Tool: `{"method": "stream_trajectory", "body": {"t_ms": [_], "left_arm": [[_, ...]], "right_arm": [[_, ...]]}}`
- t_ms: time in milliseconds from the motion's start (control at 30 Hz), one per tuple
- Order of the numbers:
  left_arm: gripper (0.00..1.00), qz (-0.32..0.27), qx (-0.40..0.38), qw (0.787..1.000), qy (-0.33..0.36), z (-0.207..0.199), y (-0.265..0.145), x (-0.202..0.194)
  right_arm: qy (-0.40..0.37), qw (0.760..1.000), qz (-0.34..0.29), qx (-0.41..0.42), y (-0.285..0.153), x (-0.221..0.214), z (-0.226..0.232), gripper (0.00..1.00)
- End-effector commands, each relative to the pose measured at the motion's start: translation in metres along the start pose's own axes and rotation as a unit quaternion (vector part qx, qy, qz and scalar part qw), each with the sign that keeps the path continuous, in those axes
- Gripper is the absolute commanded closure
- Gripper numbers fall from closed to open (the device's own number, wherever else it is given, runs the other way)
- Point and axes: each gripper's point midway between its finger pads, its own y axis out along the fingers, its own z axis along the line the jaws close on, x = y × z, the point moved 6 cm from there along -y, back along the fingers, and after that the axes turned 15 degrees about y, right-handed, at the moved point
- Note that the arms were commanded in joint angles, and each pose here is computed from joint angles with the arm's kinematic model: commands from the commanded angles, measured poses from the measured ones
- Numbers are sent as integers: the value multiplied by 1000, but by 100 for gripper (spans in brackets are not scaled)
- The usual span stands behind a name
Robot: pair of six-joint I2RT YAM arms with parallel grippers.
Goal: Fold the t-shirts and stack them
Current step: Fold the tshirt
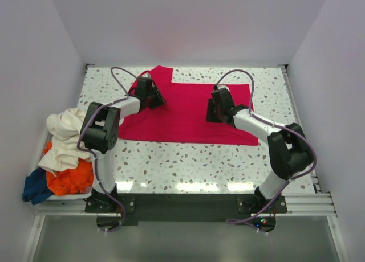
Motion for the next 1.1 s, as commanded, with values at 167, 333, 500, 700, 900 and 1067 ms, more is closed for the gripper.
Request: {"method": "stream_trajectory", "body": {"t_ms": [167,333,500,700,900,1067], "left_arm": [[38,-78,-14,997,2,3,-34,32],[38,-91,13,996,-5,10,-55,29],[37,-84,70,994,-17,15,-70,8],[37,-34,152,986,-59,46,-71,-40],[37,-33,175,981,-73,61,-81,-65],[37,-21,203,976,-79,72,-84,-86]], "right_arm": [[-12,999,-35,1,-5,13,3,55],[-16,999,-32,-20,1,13,0,46],[-15,999,-30,-41,3,8,-9,38],[-14,998,-21,-58,7,-2,-19,37],[1,997,-11,-79,11,-18,-33,37],[22,994,6,-102,15,-39,-50,37]]}}
